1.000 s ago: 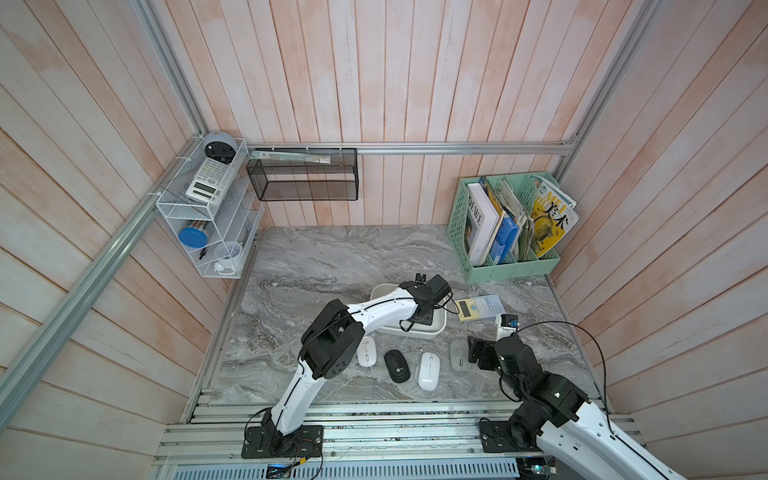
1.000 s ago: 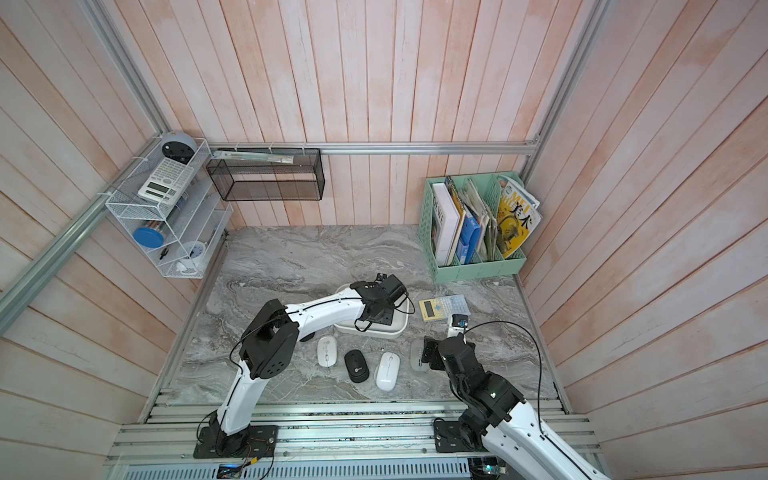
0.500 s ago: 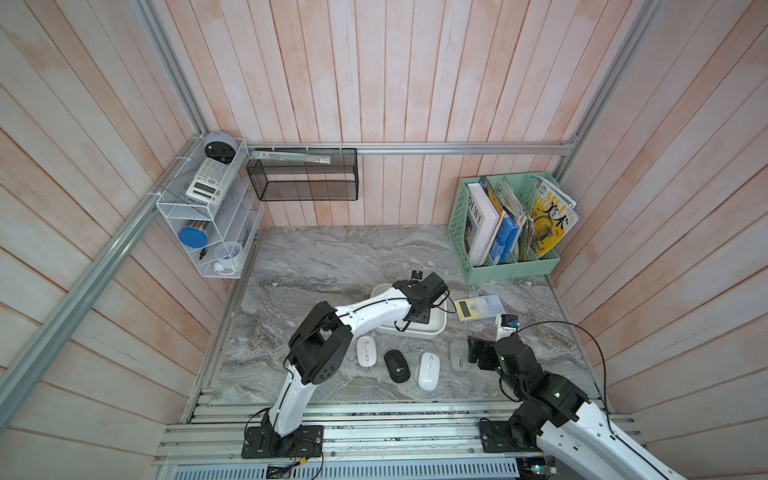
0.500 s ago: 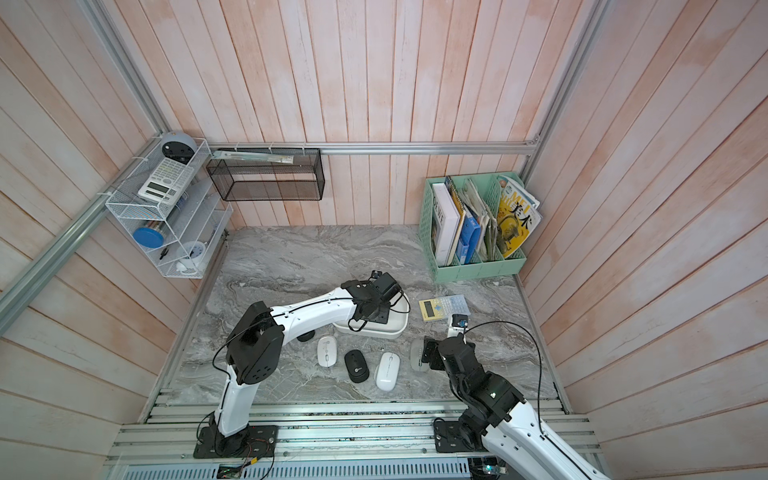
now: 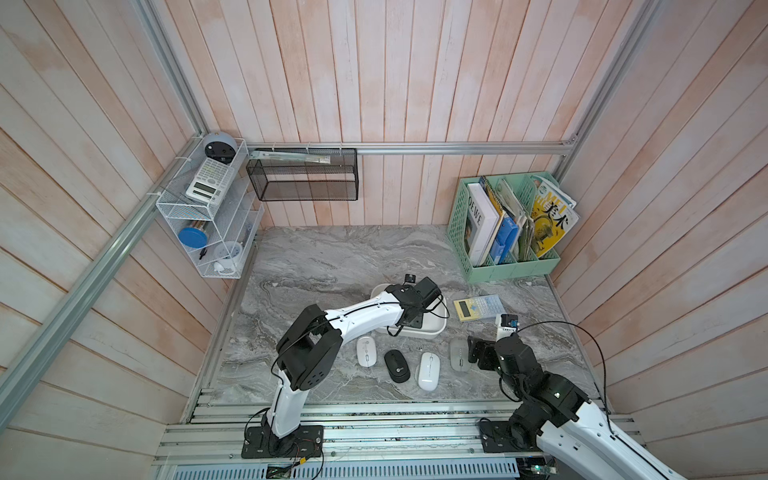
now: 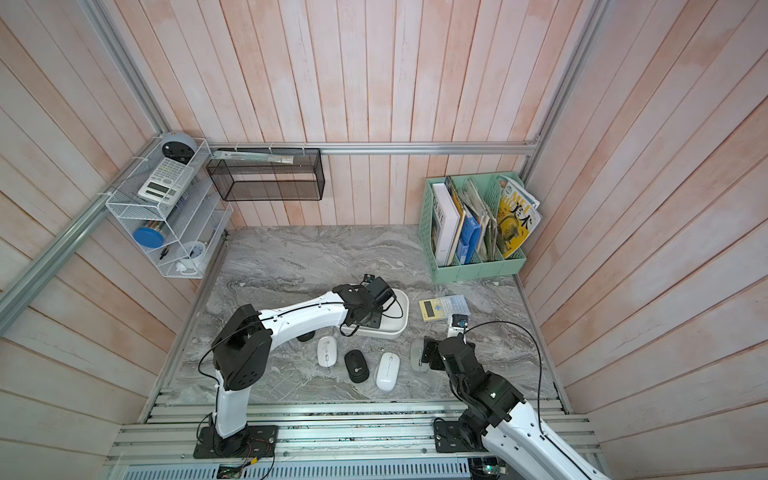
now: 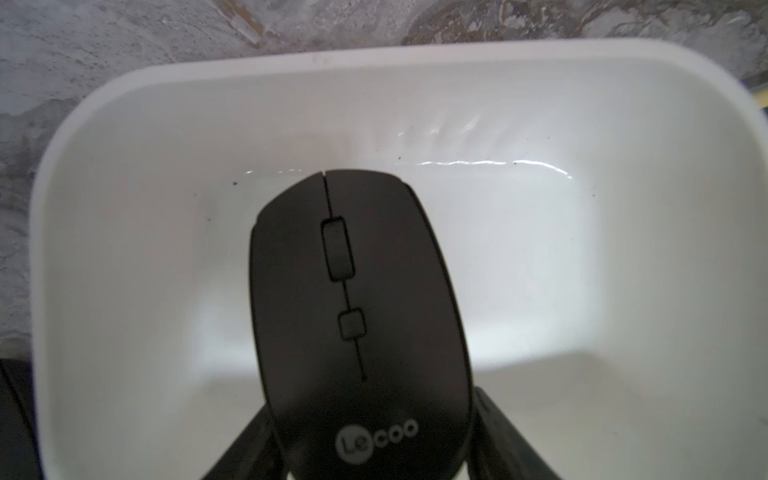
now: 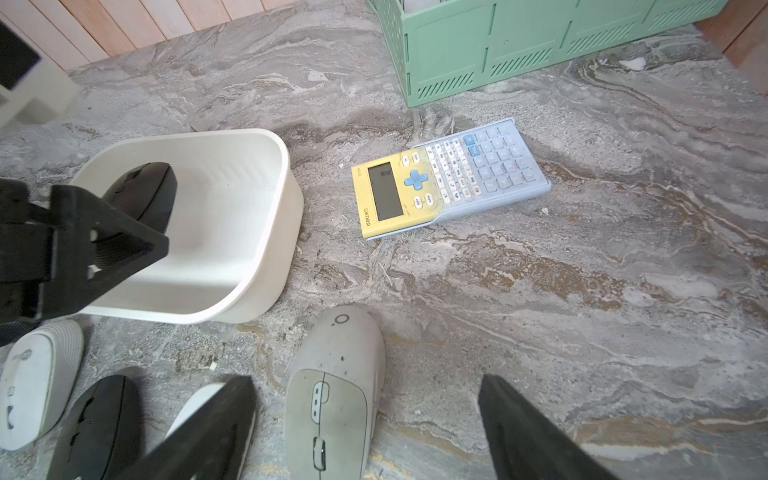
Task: Take out the mouse from the storage box
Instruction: Pick up the mouse from the storage box, then place the mouse at the center of the board.
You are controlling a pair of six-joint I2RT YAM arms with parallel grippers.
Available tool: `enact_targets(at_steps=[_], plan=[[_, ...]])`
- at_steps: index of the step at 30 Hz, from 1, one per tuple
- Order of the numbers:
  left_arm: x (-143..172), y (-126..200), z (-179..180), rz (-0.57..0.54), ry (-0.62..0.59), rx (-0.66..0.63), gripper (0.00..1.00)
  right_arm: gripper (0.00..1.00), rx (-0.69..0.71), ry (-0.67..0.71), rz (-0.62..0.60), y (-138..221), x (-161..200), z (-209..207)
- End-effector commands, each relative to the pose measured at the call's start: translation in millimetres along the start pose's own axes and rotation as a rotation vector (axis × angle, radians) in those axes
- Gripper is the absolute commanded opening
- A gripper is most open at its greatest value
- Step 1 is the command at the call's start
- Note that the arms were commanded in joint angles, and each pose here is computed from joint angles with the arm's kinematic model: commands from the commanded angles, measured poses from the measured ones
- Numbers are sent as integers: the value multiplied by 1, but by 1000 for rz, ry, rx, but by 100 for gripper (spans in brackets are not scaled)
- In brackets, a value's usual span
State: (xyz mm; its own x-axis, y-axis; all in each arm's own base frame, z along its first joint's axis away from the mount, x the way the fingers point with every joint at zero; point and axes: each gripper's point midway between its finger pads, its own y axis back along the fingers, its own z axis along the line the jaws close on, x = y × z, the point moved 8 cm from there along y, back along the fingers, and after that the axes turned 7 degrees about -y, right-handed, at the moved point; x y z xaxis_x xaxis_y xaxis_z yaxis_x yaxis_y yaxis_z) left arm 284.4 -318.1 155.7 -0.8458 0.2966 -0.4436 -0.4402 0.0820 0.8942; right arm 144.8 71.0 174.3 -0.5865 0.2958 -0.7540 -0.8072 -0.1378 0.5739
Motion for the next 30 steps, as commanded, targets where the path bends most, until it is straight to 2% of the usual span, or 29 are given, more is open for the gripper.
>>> enact_targets(at_steps=[1,8,14,22,30], plan=[[-2,29,16,-77,56,-12,55,91,4,4,-4,-2,1,-1],[28,66,56,-113,109,-74,55,91,3,3,-5,-2,1,-1],[70,87,102,-146,223,-168,55,91,5,3,-6,-2,1,-1],[135,73,147,-91,378,-188,55,91,9,4,-4,-2,2,-2],[170,48,152,-25,443,-144,55,91,13,4,-3,-3,1,-1]])
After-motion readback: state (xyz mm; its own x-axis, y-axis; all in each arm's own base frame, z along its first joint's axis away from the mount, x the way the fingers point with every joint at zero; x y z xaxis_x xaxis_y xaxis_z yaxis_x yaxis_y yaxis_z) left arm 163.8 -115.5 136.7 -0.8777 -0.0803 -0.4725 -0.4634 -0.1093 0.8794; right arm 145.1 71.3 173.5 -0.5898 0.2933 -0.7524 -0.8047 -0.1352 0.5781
